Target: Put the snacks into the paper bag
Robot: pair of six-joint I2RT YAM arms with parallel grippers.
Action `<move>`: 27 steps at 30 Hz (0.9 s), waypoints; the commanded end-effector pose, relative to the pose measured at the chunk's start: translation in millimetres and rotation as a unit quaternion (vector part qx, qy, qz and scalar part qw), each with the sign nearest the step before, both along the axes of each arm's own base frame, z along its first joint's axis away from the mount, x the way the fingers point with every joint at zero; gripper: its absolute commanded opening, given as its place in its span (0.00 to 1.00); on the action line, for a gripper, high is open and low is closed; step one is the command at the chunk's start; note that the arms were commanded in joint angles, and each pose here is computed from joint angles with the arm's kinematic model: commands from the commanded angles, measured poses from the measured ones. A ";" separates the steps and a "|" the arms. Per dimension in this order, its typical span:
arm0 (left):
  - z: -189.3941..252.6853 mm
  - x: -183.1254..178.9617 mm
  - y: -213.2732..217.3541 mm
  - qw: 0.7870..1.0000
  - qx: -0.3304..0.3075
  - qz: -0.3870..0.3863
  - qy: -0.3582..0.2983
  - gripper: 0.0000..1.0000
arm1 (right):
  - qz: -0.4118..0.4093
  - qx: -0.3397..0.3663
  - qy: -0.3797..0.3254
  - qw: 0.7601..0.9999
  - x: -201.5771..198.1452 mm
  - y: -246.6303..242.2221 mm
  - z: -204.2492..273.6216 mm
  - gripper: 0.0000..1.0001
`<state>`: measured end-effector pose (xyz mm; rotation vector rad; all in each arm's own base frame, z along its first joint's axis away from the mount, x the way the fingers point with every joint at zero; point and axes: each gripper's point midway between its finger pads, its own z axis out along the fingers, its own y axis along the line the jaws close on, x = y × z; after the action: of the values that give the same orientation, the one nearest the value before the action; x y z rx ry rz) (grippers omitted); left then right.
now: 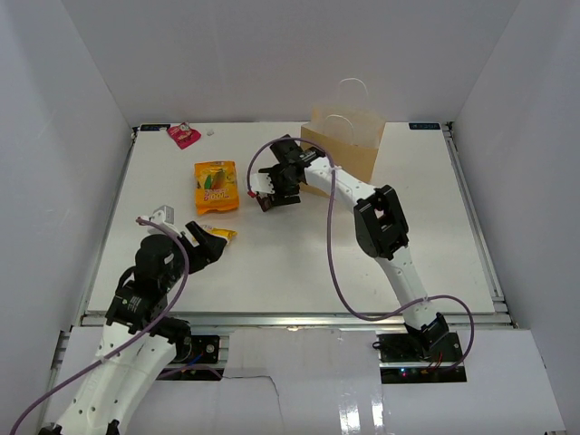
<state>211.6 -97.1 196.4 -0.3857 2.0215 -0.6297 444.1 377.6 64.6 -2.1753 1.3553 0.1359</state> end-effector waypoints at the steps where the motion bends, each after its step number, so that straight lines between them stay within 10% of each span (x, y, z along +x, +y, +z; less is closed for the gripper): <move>1: -16.1 -8.0 4.4 0.998 -0.033 0.036 0.035 0.85 | -0.003 0.002 -0.018 1.000 7.8 7.4 4.6 0.74; 19: -49.0 -3.0 6.7 0.986 -0.076 0.102 0.105 0.86 | 0.037 -0.007 0.133 0.990 -57.4 -2.3 -48.2 0.27; 27: -71.3 0.5 17.1 0.953 -0.150 0.214 0.156 0.85 | 0.026 0.072 0.212 0.974 -119.1 -10.4 7.8 0.12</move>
<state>210.1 -87.9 134.1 -0.9470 2.0870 -0.6481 369.7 368.5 35.2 -2.2117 1.4237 0.5013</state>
